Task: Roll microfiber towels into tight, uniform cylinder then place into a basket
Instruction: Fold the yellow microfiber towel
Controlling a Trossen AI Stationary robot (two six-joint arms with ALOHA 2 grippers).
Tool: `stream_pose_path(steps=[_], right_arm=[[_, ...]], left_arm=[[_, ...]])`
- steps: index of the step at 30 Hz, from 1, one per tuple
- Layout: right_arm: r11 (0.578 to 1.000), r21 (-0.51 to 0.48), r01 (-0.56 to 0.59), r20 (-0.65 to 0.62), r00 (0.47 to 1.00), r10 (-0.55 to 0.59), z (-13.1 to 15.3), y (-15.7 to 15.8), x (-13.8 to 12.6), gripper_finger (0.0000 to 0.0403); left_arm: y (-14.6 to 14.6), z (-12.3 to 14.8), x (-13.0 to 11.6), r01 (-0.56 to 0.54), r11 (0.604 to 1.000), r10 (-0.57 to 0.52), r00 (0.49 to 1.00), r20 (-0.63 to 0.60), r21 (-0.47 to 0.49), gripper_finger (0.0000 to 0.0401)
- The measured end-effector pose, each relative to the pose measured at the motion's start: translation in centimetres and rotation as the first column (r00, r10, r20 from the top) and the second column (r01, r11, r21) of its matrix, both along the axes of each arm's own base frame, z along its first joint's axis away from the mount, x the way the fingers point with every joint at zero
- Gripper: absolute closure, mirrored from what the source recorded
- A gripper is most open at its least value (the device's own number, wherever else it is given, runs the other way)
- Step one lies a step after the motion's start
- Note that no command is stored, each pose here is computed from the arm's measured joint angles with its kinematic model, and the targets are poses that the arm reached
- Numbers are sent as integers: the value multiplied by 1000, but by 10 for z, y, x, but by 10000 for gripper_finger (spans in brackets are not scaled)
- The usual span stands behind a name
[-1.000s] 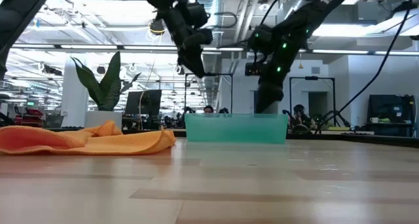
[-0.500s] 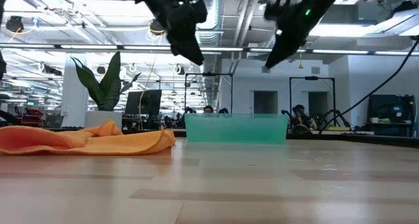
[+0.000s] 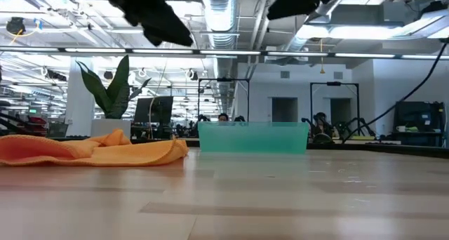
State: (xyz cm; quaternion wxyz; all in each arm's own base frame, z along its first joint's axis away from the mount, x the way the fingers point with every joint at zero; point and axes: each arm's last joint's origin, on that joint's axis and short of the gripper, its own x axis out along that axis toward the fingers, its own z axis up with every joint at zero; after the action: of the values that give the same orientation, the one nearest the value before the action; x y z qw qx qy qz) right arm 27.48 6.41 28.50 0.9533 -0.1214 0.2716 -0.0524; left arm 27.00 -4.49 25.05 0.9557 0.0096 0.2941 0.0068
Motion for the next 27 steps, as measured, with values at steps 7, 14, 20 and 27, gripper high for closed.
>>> stream_pose_path(steps=[7, 14, 20, 27], right_arm=[[994, -32, -101, -91, 991, 98, -34, 34, 15, 237], [979, -85, -183, -105, 979, 173, -40, 55, 30, 238], [968, -82, -239, -87, 969, 232, -35, 80, 39, 239], [949, -104, -297, -178, 944, 277, -54, 99, 34, 239]], left_arm=[[-36, -5, -5, 15, 998, -20, 996, 92, 56, 279], [-53, 1, -7, 68, 996, -57, 984, 166, -59, 279], [-65, -1, -11, 85, 989, -67, 987, 147, -121, 279], [-71, -5, -17, 72, 983, -57, 994, 92, -166, 279]])
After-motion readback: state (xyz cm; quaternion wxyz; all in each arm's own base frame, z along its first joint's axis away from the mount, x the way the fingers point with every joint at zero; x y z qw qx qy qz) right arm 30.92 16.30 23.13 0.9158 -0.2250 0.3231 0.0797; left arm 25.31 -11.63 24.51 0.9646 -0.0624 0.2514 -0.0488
